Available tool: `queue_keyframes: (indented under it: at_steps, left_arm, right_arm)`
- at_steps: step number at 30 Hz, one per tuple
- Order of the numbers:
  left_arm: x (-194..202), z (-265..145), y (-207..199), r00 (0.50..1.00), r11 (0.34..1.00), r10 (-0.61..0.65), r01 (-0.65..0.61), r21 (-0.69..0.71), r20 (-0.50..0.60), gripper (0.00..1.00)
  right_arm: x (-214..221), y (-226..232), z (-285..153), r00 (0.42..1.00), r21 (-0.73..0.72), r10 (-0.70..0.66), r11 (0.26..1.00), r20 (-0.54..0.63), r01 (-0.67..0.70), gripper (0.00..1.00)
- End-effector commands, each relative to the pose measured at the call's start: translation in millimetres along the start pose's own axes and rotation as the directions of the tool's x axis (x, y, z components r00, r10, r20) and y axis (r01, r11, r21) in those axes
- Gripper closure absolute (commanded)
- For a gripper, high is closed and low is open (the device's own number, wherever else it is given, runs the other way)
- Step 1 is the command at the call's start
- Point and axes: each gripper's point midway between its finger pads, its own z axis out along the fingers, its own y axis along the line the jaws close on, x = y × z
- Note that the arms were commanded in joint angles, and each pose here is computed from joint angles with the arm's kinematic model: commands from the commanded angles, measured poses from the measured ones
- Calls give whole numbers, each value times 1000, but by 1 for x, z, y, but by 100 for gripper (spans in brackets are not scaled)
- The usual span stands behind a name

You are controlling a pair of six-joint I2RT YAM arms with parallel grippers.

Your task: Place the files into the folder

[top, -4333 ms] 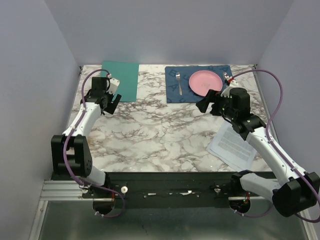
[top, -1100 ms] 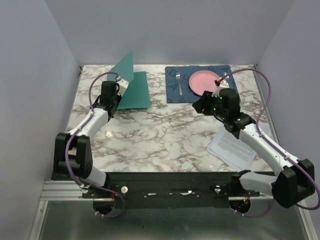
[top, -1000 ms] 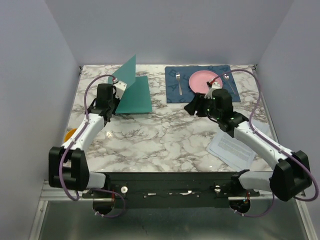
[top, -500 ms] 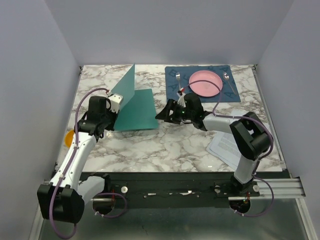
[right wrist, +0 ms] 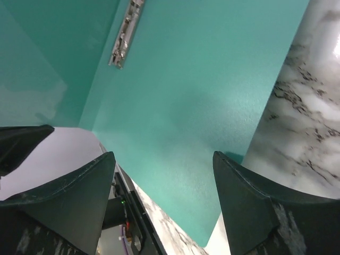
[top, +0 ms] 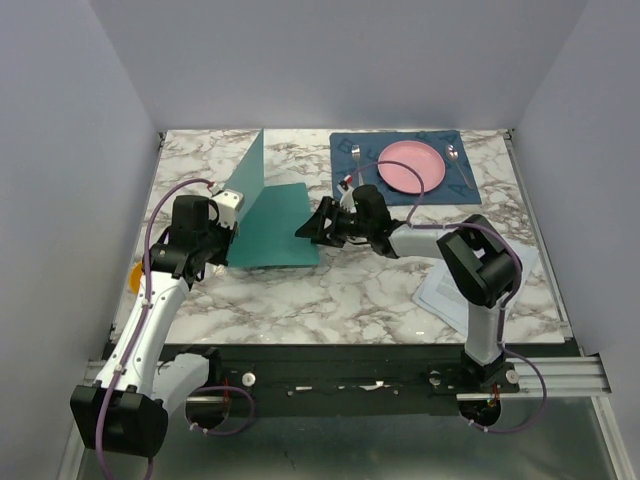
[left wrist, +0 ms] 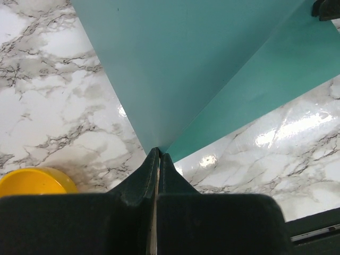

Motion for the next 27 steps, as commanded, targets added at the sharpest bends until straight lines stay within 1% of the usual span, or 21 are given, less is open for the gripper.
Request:
queue_keyframes:
  at_steps: [1,3,4,7,12,17,22,26,27]
  left_arm:
    - [-8,-7,-6,1000,999,-8,7,33,28,100]
    - [-8,-7,-6,1000,999,-5,4,34,30,100]
    - [-8,-8,-7,1000,999,-5,4,36,29,100]
    - [-10,-9,-6,999,1000,-1,0,31,37,100]
    - [-10,-9,-6,999,1000,1,-2,30,39,100]
    - [-13,-9,-7,999,999,-6,5,37,46,100]
    - [-14,-10,-9,999,999,-14,12,50,46,100]
    - [-16,-10,-12,998,998,-19,15,67,54,100]
    - [-15,-9,-13,999,997,-24,20,72,48,100]
  right_arm:
    - [8,-6,-10,999,45,-38,998,-10,39,18]
    - [7,-11,-14,999,84,-50,995,3,50,18]
    - [2,-7,-19,996,91,-85,992,20,83,18]
    - [-1,-12,-25,993,144,-115,984,30,110,18]
    - [2,-17,-27,993,163,-111,981,26,105,18]
    - [12,-15,-21,999,101,-49,994,6,48,21]
    - [27,-27,-16,1000,93,11,996,-25,-9,22]
    - [25,-15,-10,998,17,52,999,-21,-51,24]
    - [24,-11,-9,998,-6,56,998,-22,-57,26]
